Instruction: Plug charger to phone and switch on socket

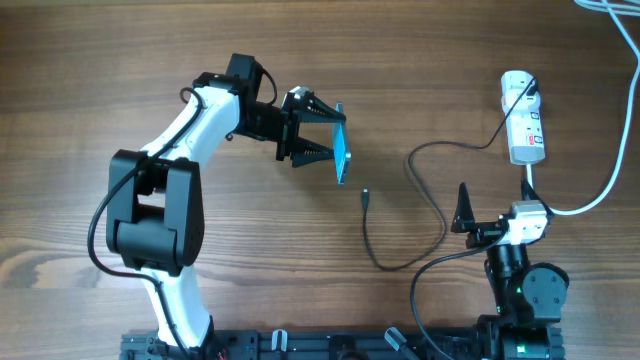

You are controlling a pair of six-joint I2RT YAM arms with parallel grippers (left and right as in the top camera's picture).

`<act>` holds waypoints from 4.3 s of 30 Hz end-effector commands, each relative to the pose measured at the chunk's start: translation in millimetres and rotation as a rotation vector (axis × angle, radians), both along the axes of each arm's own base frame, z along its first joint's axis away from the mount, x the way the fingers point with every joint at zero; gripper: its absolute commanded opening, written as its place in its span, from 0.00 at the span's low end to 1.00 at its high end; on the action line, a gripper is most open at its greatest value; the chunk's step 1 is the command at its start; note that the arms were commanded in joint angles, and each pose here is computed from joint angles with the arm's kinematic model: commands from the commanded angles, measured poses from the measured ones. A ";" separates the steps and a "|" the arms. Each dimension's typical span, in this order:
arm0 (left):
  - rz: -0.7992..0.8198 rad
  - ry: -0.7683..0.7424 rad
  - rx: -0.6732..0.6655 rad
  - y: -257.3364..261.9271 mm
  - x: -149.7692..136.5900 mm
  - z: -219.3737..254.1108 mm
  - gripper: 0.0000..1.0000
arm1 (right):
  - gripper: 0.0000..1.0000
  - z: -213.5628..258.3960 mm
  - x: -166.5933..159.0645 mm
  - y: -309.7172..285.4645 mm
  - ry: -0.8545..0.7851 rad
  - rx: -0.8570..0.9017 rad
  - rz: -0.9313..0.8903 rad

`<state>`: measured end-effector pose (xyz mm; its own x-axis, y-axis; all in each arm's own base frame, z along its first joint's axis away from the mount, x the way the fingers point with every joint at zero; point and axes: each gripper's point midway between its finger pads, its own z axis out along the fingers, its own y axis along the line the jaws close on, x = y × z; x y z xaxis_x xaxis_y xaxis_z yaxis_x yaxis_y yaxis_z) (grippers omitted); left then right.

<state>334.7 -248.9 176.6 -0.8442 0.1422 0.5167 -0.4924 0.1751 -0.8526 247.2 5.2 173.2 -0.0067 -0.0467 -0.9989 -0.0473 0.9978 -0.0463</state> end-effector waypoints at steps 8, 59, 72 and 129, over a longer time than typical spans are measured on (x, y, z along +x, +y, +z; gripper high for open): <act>0.013 0.194 -0.045 3.5 -2.2 38.8 0.65 | 1.00 0.8 -0.1 -0.1 -0.005 -0.003 -0.003; 0.143 0.110 -0.069 51.5 6.8 88.8 0.66 | 0.79 214.6 -45.4 160.0 0.550 0.701 1.188; 0.142 0.110 -0.069 51.3 6.8 88.7 0.66 | 0.98 229.5 -31.0 205.2 0.514 0.750 1.196; 0.160 0.152 0.003 51.2 8.6 77.3 0.66 | 0.50 109.7 64.4 281.5 0.809 0.123 0.192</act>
